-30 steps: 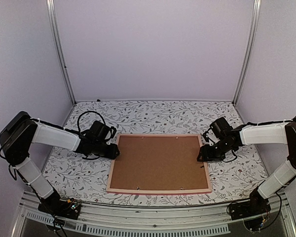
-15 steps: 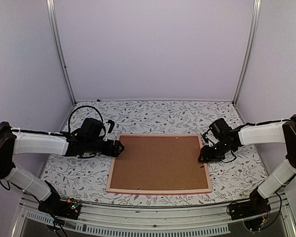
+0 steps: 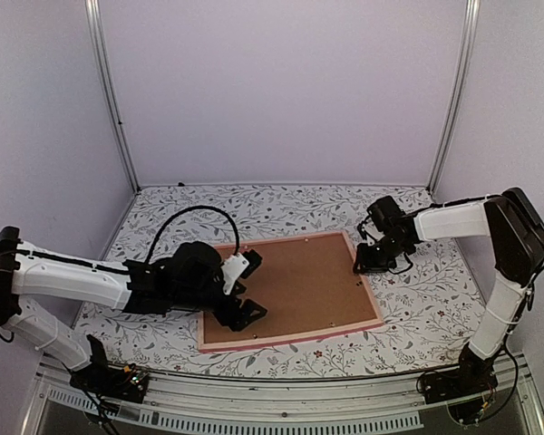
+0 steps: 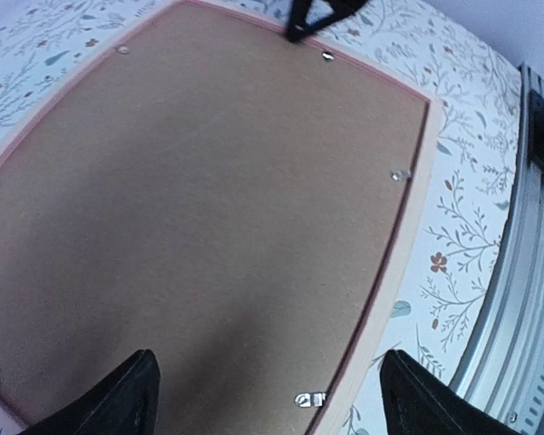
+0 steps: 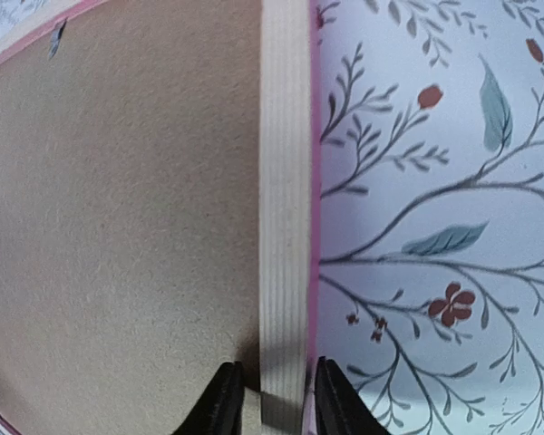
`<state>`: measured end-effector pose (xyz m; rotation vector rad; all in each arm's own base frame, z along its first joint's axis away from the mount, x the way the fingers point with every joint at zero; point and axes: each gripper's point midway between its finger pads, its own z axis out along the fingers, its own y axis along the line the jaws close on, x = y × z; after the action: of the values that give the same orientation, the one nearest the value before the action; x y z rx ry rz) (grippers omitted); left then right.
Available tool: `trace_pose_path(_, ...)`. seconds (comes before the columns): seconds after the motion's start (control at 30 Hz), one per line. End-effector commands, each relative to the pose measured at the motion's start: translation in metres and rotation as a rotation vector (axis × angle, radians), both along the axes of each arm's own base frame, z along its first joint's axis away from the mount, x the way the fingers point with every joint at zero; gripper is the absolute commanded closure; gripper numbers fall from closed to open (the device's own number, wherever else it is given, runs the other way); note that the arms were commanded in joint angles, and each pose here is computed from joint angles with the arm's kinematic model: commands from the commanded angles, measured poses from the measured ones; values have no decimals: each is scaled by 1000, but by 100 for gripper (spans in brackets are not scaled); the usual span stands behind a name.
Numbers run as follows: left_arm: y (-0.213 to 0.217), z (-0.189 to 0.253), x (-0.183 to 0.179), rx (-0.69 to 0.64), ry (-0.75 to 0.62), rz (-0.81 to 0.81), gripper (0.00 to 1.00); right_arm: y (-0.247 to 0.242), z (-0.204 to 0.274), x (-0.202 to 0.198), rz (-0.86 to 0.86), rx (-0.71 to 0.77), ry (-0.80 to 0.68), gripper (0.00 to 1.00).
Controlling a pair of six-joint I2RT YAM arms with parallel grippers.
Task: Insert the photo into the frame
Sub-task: Adjust the photo frame at the center of the board, then pick up the photo frame from the center of the board.
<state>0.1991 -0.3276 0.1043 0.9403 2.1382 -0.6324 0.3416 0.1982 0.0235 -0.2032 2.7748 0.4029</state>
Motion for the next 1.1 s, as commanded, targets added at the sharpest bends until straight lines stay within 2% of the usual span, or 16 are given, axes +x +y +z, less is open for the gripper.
trace_pose_path(0.0, -36, -6, -20, 81, -53, -148, 14, 0, 9, 38, -6, -45, -79, 60)
trace_pose_path(0.1, -54, -25, -26, 193, -75, -200, 15, 0, 22, 46, -9, -50, -114, 49)
trace_pose_path(0.2, -69, -40, -26, 272, -96, -234, 18, -7, 29, 42, -17, -67, -129, 44)
trace_pose_path(0.47, -98, -57, -42, 301, -86, -373, 26, -25, 26, 3, -38, -63, -101, 42)
trace_pose_path(0.73, -102, -86, -46, 394, -79, -405, 38, -30, 26, -28, -54, -2, -80, 41)
trace_pose_path(0.93, -103, -96, -50, 413, -70, -416, 59, -39, 25, -44, -73, -4, -75, 40)
trace_pose_path(1.07, -105, -96, -54, 407, -55, -424, 77, -41, 23, -55, -77, 19, -66, 38)
